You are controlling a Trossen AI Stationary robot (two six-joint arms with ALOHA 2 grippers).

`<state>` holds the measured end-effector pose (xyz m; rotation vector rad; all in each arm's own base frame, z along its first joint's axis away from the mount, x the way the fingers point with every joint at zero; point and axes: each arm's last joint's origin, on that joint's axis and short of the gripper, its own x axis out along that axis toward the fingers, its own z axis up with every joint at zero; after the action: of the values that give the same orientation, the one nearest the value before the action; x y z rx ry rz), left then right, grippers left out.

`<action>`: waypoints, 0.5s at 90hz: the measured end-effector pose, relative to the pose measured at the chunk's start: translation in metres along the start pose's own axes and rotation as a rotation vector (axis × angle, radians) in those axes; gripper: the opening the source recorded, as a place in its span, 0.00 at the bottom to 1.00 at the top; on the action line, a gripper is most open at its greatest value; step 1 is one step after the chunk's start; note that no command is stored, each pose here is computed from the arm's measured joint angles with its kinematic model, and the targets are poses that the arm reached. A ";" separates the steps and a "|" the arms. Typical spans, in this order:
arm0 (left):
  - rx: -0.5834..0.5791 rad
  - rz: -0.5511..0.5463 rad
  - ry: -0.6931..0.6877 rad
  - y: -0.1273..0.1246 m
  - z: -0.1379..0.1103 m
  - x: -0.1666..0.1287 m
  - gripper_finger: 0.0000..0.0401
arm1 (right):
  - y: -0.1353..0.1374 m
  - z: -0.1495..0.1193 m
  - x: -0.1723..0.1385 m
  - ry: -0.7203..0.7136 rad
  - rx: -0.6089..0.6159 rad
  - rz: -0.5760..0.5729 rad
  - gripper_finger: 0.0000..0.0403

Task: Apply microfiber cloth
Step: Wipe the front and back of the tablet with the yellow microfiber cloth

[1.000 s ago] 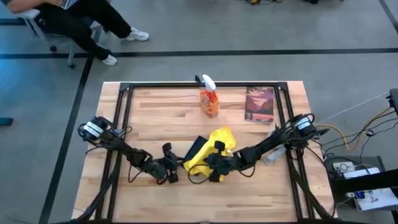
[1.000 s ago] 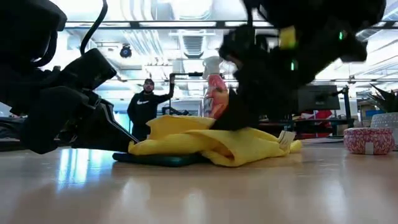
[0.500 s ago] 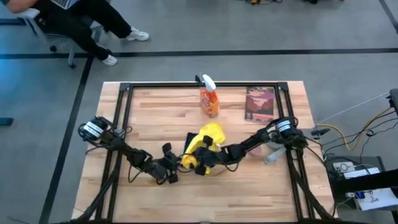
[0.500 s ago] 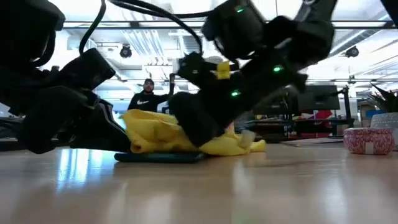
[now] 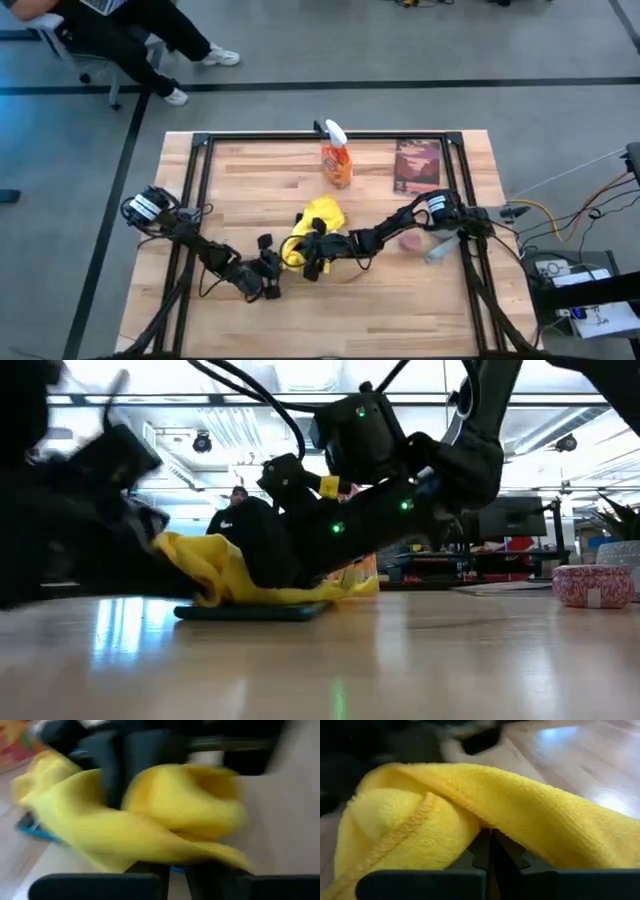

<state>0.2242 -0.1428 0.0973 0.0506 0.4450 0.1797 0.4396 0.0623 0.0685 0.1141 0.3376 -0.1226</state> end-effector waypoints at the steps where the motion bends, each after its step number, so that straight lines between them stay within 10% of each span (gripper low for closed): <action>1: -0.003 -0.003 -0.005 -0.001 0.001 -0.001 0.07 | 0.000 0.000 0.000 0.000 0.001 -0.001 0.00; 45: -0.048 -0.147 -0.225 -0.015 0.009 -0.006 0.07 | -0.003 0.001 0.001 -0.003 0.019 -0.020 0.00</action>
<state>0.2253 -0.1584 0.1068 -0.0088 0.2188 0.0392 0.4404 0.0590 0.0683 0.1289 0.3347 -0.1457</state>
